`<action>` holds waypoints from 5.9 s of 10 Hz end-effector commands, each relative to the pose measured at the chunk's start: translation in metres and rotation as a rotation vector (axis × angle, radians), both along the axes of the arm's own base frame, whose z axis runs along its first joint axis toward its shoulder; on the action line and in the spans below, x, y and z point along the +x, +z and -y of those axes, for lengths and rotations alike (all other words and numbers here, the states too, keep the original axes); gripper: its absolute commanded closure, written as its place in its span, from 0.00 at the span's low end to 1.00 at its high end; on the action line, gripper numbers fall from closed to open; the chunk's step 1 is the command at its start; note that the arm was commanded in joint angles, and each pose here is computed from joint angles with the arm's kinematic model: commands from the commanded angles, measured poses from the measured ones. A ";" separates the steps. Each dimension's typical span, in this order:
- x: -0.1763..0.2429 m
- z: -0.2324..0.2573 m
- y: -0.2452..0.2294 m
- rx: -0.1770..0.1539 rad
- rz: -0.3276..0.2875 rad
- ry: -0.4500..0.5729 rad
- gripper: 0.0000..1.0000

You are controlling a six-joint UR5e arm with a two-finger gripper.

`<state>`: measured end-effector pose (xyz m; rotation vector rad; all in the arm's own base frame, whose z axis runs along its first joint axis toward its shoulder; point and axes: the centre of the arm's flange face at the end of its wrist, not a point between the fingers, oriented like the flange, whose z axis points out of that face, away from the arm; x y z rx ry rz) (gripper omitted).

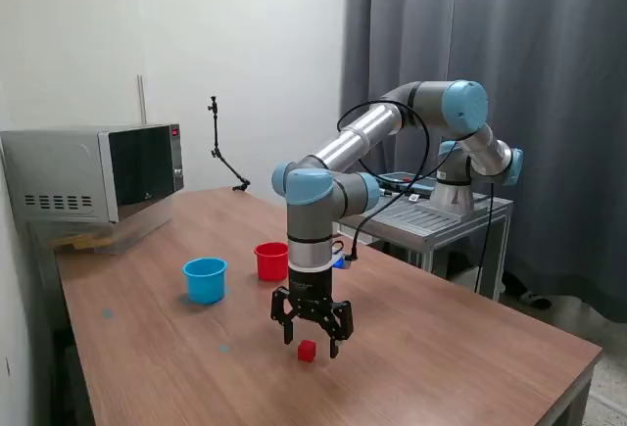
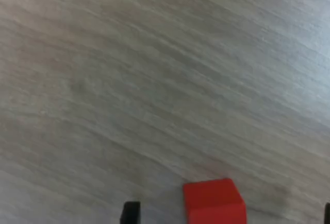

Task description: Place red objects in the red bin, and blue objects in the blue bin.

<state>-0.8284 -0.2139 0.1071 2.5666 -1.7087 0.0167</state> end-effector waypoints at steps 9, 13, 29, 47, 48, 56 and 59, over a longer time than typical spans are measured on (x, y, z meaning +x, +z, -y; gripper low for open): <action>-0.003 0.000 0.003 0.000 -0.013 0.000 1.00; -0.003 0.001 0.005 0.006 -0.016 0.003 1.00; 0.132 -0.273 0.101 0.039 0.062 -0.521 1.00; 0.129 -0.293 0.105 0.042 0.028 -0.546 0.00; 0.129 -0.292 0.107 0.042 0.027 -0.548 0.00; 0.296 -0.217 0.387 0.012 -0.048 -0.497 0.00; 0.319 -0.151 0.382 -0.064 0.050 -0.390 0.00</action>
